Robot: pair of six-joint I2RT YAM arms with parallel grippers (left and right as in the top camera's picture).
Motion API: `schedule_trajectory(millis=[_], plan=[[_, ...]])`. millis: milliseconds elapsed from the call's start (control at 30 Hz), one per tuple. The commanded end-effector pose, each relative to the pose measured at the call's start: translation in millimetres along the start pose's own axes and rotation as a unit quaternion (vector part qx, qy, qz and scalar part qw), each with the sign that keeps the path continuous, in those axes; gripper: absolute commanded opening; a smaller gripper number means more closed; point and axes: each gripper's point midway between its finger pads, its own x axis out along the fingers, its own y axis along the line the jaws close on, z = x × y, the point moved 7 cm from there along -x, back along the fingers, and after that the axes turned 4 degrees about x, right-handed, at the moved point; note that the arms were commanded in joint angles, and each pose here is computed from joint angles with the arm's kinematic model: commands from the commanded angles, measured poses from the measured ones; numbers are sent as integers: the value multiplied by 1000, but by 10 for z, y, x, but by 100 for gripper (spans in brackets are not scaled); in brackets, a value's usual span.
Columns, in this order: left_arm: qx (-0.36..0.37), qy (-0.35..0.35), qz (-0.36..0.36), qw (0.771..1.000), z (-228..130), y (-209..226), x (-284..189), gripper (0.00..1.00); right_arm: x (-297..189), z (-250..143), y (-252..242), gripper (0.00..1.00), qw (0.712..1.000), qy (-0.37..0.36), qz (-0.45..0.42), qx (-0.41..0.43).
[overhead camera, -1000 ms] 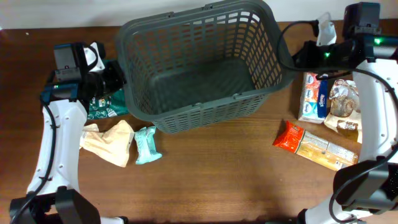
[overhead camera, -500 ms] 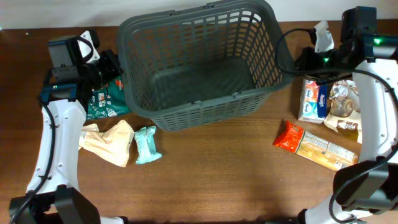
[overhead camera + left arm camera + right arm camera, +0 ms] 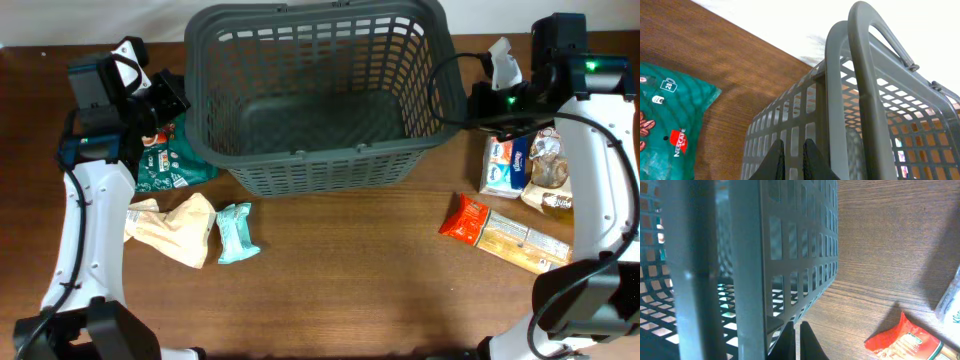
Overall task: Pack container
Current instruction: 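Release the basket and raise both grippers away, then move the right gripper over the Kleenex tissue-pack box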
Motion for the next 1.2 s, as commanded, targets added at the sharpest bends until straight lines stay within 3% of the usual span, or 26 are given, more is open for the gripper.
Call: schedule_trajectory(millis=[0,300,567,900,1167], plan=[[-3,20,-29,999,-77,-113,46,8,51,-45,135,4,999,12,26,-22],[20,6,45,999,119,87,-318,8,-276,60,123,4,995,-52,-66,-48],[101,-42,57,992,276,-299,-1099,8,-925,7,381,4,982,-140,-102,-80],[207,-53,48,976,-279,-805,-2167,2,-1698,-790,708,3,969,-194,-97,-119],[269,-23,71,960,-771,-875,-2618,2,-2077,-1477,808,4,956,-232,-105,-147]])
